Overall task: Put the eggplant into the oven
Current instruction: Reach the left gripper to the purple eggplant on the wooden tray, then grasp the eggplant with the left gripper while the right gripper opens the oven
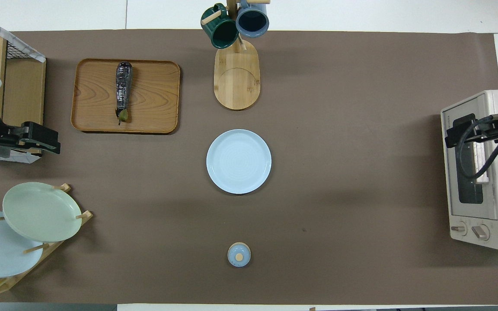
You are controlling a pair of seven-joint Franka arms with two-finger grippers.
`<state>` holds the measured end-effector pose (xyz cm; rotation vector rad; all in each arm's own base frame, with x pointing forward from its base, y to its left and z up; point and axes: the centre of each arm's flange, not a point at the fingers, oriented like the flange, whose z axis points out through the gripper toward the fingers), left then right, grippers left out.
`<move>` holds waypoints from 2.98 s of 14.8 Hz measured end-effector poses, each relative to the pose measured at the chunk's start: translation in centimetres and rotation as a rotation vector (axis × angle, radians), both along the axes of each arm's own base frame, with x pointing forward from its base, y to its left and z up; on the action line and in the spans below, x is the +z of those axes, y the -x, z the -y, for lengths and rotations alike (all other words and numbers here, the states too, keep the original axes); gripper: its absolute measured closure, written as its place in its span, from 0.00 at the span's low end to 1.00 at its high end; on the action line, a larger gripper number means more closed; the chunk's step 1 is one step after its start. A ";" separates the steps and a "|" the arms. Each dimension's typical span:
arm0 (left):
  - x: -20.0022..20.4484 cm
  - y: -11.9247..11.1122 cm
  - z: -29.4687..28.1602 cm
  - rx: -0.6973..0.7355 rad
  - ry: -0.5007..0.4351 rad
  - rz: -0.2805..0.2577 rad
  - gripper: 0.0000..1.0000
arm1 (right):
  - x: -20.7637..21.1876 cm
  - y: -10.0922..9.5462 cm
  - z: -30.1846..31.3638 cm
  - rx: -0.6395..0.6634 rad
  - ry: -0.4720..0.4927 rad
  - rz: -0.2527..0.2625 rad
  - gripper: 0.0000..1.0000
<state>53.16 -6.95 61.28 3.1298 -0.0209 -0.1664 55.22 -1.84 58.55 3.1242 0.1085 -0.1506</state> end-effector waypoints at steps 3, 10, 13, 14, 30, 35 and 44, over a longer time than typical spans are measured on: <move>0.0 0.0 0.1 -0.001 0.000 0.000 0.00 | 0.0 0.0 0.0 0.000 0.000 0.000 0.00; 0.5 -0.9 0.2 0.004 0.011 0.077 0.00 | 0.0 0.0 -0.9 0.017 0.000 0.001 0.00; 0.1 -1.4 0.5 0.009 0.039 0.089 0.00 | -0.1 0.0 -1.2 0.022 0.000 -0.001 0.06; -0.5 -2.0 0.6 0.010 0.045 0.093 0.00 | -0.2 0.0 -1.2 0.022 0.000 -0.005 0.11; -27.1 -17.9 2.5 -0.206 0.065 0.149 0.00 | -10.7 2.3 7.2 0.050 0.148 0.025 0.99; -30.1 -17.5 4.2 -0.280 0.044 0.179 0.01 | -11.4 2.6 8.2 0.103 0.150 0.029 0.99; -30.1 -17.5 4.0 -0.284 0.038 0.179 0.72 | -13.7 2.4 3.7 0.091 0.040 0.050 0.99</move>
